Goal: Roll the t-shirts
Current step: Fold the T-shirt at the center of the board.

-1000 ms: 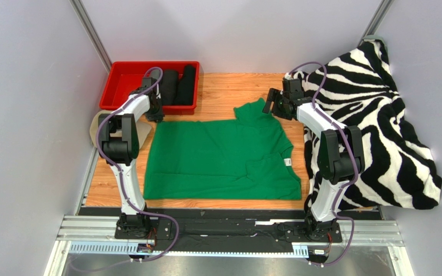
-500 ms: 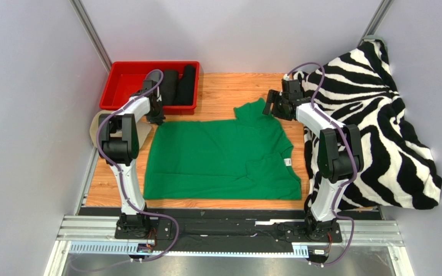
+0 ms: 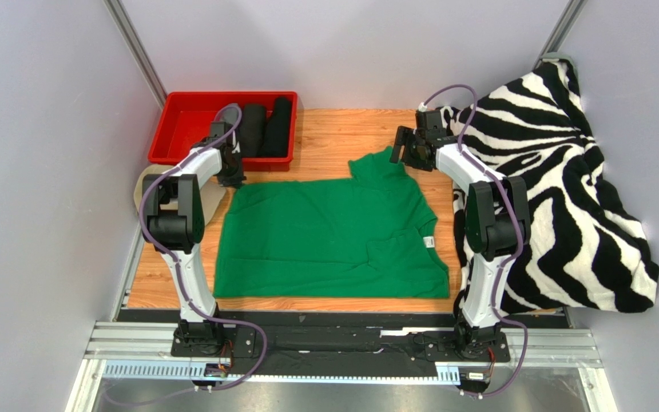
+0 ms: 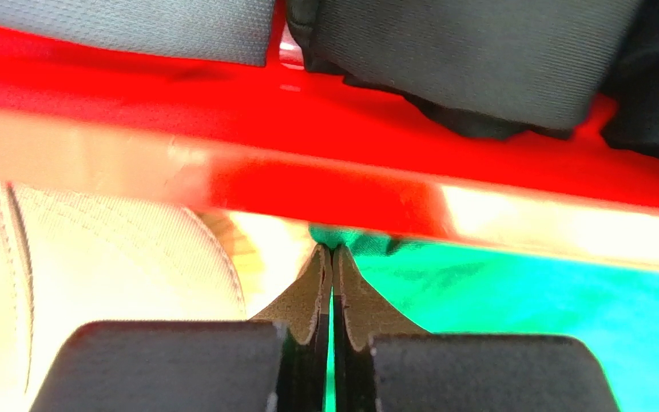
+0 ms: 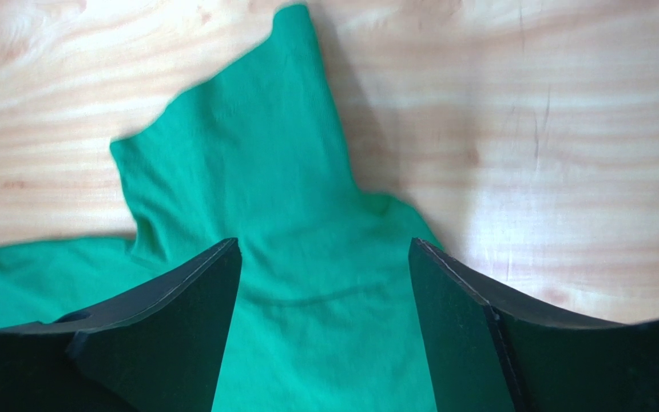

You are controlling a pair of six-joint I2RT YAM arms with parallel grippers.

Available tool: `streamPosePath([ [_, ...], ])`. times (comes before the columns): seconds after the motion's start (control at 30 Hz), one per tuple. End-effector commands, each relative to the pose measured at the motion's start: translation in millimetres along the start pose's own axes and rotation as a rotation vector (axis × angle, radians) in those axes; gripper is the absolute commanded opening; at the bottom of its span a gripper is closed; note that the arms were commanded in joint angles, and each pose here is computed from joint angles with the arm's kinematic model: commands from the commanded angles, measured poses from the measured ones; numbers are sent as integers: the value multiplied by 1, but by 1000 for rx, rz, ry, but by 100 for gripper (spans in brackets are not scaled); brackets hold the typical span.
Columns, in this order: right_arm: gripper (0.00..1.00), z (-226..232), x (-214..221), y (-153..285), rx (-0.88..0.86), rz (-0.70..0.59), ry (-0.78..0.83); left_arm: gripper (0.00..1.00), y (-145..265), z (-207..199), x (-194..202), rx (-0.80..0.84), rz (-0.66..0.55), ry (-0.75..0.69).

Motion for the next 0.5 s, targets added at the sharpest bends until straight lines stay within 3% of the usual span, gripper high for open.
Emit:
streamPosePath([
  [0.0, 76, -6, -24, -15, 70, -40, 14, 0, 31, -5, -28, 49, -132, 25],
  [0.13, 75, -7, -30, -34, 78, -22, 9, 0, 34, -6, -28, 59, -145, 29],
  [0.33, 67, -4, -32, -52, 68, 20, -8, 0, 30, -7, -22, 63, -133, 38],
  [0.47, 51, -3, -31, -52, 68, 22, -7, 0, 31, -7, -22, 64, -137, 49],
])
Point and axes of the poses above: each gripper's point midway between its finger pads, its own y axis back along the fingers, its own z axis along the line the jaws close on, x = y × z, the point moved 4 cm from there along y, back along the fingers, and after that the axes turned 1 degree about -y, right-handed, at the moved point
